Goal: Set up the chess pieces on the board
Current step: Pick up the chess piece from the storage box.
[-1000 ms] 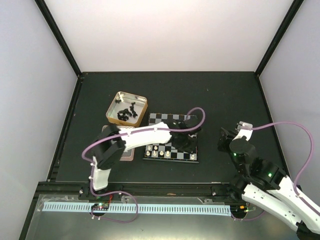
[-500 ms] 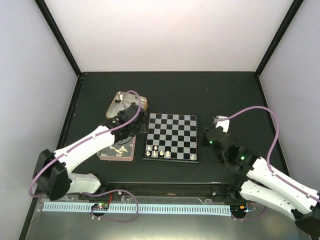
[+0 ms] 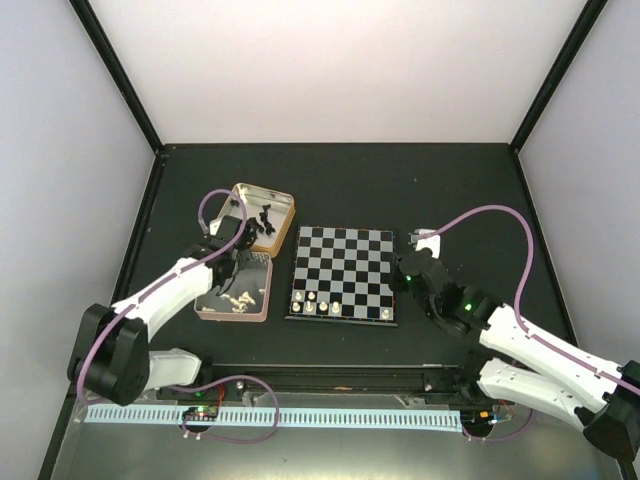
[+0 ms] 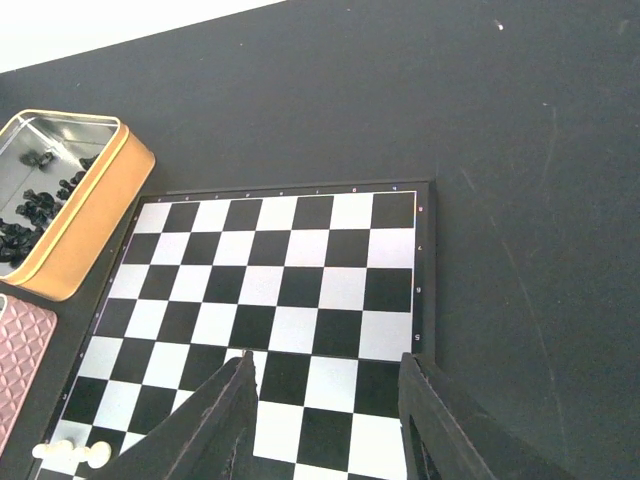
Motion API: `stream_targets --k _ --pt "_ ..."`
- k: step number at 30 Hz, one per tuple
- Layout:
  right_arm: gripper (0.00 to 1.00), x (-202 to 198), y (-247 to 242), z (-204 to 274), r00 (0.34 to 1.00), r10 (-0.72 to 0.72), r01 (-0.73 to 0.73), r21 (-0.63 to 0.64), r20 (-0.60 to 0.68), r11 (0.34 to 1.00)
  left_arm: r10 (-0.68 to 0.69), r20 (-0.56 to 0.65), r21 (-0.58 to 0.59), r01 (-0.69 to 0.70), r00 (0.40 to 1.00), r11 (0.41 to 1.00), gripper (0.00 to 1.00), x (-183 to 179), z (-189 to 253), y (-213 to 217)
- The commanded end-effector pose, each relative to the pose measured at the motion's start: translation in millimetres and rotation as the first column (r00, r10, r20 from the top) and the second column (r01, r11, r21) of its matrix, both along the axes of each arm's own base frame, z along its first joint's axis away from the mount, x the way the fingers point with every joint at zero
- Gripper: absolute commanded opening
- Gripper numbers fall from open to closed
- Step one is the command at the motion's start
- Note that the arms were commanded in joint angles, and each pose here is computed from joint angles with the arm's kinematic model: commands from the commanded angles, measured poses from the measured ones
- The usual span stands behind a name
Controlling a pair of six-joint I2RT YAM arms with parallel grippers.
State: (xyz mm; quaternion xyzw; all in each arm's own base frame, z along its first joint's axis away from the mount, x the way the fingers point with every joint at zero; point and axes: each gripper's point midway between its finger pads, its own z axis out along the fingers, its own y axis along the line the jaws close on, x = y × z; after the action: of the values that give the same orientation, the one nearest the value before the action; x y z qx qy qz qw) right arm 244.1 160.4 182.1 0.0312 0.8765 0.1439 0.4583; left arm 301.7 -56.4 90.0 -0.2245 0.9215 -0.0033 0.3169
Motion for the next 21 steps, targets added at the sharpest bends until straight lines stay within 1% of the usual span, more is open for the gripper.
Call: stream_targets --k 1,5,7,10,15,19,21 --pt "0.4 4 2 8 0.999 0.008 -0.008 0.001 0.033 1.0 0.003 -0.008 0.006 -0.003 1.0 1.0 0.5 19 -10 13" --pt "0.4 3 2 4 1.0 0.014 -0.014 -0.016 0.022 1.0 0.009 -0.105 -0.018 -0.01 0.994 1.0 0.54 25 -27 19" --pt "0.39 3 2 2 1.0 0.014 -0.013 -0.014 0.016 1.0 0.026 -0.143 -0.019 -0.029 0.989 0.999 0.53 28 -36 24" --pt "0.39 3 3 1 1.0 0.014 -0.014 -0.01 0.01 1.0 0.043 -0.166 -0.04 -0.05 0.985 0.998 0.49 31 -43 30" --pt "0.39 3 3 1 1.0 0.012 -0.011 -0.015 0.009 1.0 0.055 -0.158 -0.055 -0.064 0.986 0.996 0.42 36 -42 37" --pt "0.39 4 3 0 1.0 0.01 -0.01 -0.014 0.004 1.0 0.078 -0.174 -0.01 -0.081 0.982 0.997 0.36 36 -41 47" --pt "0.39 4 4 0 1.0 0.012 -0.012 -0.014 0.004 1.0 0.095 -0.191 0.026 -0.092 0.977 0.995 0.35 33 -41 53"
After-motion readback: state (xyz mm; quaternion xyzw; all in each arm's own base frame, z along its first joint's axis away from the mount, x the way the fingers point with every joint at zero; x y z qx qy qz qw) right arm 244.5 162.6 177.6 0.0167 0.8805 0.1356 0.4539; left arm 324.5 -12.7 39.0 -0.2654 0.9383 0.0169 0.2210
